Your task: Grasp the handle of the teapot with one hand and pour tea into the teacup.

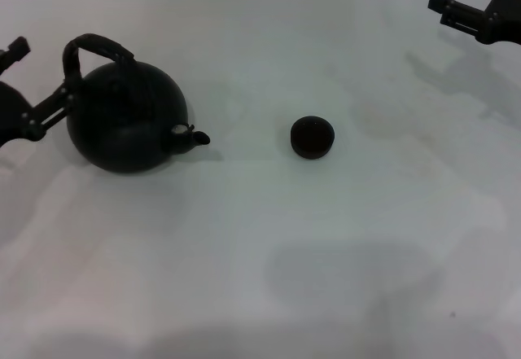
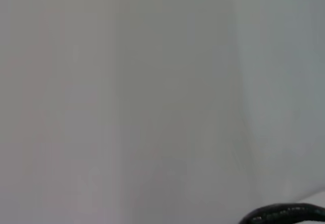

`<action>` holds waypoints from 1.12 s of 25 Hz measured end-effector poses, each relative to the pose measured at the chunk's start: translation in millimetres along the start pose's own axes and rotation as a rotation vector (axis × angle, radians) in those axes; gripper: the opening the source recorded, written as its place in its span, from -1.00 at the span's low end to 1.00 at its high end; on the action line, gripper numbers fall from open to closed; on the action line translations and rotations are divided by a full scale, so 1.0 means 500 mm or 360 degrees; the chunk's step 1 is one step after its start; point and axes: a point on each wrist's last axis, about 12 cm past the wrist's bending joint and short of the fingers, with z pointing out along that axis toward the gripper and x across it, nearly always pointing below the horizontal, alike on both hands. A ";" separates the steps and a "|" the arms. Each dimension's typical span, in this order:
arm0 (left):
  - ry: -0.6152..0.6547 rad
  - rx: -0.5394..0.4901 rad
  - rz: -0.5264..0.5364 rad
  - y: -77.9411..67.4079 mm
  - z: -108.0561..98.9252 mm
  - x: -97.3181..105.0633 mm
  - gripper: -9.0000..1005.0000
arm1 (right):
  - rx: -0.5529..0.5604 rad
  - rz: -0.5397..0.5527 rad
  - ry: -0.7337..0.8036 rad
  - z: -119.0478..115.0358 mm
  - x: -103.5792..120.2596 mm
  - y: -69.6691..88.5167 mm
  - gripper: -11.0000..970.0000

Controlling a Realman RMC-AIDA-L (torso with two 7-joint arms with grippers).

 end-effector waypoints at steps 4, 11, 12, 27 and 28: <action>-0.0062 -0.0110 -0.0013 0.003 -0.040 0.000 0.68 | 0.0018 -0.0004 -0.0001 -0.005 0.002 -0.003 0.74; -0.0183 -0.0515 -0.0097 0.017 -0.138 0.005 0.68 | 0.0119 0.0030 -0.0032 -0.035 0.028 -0.010 0.74; -0.0205 -0.0593 -0.0122 0.020 -0.152 0.007 0.68 | 0.0146 0.0041 -0.0050 -0.042 0.035 -0.011 0.74; -0.0301 -0.1114 -0.0445 0.017 -0.234 0.043 0.66 | 0.0629 0.0007 -0.0364 -0.142 0.168 0.060 0.73; -0.0302 -0.1113 -0.0449 0.014 -0.233 0.044 0.66 | 0.0649 0.0012 -0.0370 -0.145 0.168 0.058 0.73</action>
